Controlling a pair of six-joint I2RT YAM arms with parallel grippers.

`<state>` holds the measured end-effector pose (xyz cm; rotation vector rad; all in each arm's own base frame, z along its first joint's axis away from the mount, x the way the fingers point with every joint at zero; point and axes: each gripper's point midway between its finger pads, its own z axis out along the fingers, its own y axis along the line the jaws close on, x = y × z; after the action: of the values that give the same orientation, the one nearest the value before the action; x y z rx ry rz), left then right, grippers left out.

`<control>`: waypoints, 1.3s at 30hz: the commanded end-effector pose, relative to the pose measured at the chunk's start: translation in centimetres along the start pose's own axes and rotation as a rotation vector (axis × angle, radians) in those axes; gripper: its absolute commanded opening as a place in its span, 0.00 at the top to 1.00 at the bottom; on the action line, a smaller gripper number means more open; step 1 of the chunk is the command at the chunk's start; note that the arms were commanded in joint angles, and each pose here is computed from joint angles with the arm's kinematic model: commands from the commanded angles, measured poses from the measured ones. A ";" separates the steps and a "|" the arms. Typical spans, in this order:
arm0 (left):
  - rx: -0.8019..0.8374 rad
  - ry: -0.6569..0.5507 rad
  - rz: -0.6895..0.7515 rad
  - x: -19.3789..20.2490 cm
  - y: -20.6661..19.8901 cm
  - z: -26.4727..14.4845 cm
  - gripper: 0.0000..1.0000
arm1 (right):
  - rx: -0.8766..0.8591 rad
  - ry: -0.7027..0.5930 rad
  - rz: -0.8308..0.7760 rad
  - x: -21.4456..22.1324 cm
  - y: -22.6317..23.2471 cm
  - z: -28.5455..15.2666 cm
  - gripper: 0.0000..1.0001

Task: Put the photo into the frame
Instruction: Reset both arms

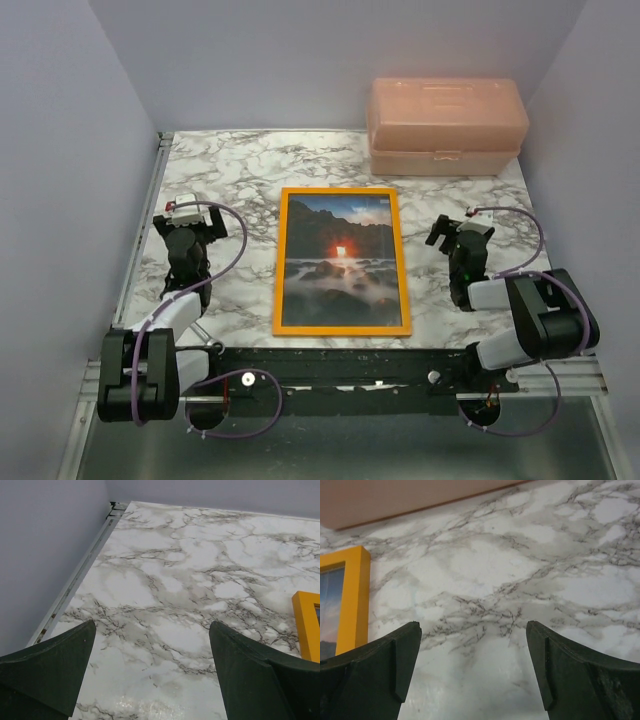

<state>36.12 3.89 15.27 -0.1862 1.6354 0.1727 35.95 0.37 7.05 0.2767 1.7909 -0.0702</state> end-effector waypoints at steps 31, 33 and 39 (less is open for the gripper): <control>0.235 -0.096 -0.014 0.1 -3.7 0.0 0.02 | -0.212 -0.136 -0.037 -2.0 2.2 2.0 0.00; 0.235 -0.108 -0.006 -0.1 -3.8 0.1 0.01 | -0.210 -0.139 -0.037 -2.0 2.2 2.0 0.00; 0.235 -0.104 -0.006 0.0 -3.8 0.1 0.01 | -0.208 -0.143 -0.037 -2.0 2.1 1.9 0.00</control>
<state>36.96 0.70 15.08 -0.0352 1.5385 -0.0048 38.36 1.52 8.53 0.1210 1.6566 0.0684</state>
